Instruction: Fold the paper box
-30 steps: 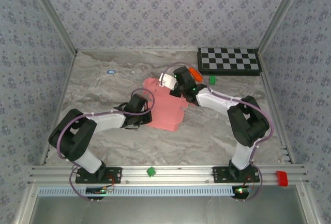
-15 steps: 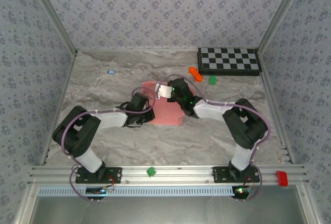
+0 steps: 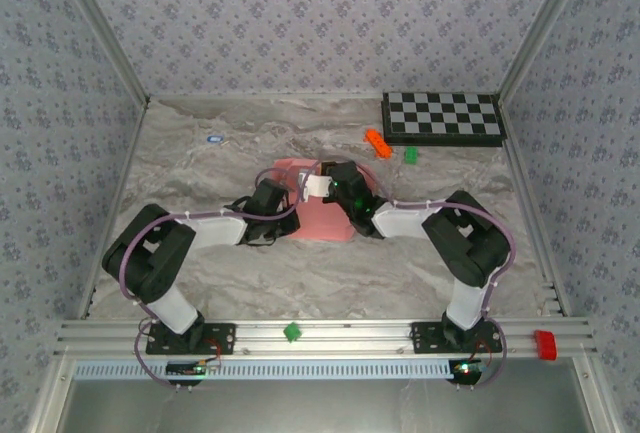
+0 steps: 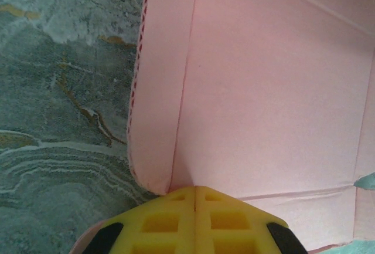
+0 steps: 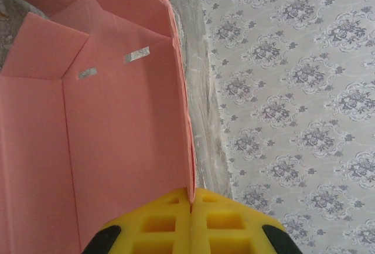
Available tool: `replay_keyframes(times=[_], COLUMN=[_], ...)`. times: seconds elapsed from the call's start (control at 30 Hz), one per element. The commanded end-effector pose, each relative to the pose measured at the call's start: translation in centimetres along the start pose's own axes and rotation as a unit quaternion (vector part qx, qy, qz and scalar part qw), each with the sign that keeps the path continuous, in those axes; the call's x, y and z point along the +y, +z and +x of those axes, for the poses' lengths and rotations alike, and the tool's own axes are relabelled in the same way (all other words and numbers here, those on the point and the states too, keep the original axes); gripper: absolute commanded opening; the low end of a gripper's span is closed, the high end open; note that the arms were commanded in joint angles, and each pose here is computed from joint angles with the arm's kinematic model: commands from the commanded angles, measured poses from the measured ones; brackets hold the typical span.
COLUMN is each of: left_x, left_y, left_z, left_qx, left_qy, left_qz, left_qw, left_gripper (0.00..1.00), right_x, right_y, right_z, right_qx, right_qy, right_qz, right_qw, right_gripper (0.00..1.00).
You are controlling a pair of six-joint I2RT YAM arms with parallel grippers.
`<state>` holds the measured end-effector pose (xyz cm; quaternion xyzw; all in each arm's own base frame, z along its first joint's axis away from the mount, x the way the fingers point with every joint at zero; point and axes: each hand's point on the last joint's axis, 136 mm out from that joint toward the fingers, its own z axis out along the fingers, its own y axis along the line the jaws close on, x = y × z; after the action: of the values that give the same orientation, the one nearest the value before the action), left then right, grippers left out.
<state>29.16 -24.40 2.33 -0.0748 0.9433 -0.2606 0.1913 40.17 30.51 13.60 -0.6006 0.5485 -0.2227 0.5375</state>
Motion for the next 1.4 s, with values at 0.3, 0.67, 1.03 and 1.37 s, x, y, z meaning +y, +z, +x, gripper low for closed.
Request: replay_keyframes(times=[0.3,0.67,1.03,1.37], left_x=[0.2,-2.2,0.6,6.5], left_y=[0.4,-2.7,-10.4,-11.7], left_z=[1.1,-0.8,-6.2,-12.2], left_qx=[0.028,0.003,-0.092,-0.113], left_qy=[0.008,0.045,0.052,0.023], left_qz=[-0.011,-0.004,-0.05,-0.105], left_qw=[1.0,0.999,0.993,0.988], left_gripper=[0.0,0.15,0.57,0.66], right_x=[2.1,0.3,-0.8,-0.2], right_y=[-0.2,0.3,0.9,1.2], right_z=[0.1,0.1,-0.1,-0.1], right_qx=[-0.001,-0.001,-0.005,-0.006], right_qy=[0.006,0.009,0.011,0.02], right_qz=[-0.009,0.01,0.006,-0.029], right_qw=[1.0,1.0,1.0,0.999], right_gripper=[0.0,0.0,0.0,0.0])
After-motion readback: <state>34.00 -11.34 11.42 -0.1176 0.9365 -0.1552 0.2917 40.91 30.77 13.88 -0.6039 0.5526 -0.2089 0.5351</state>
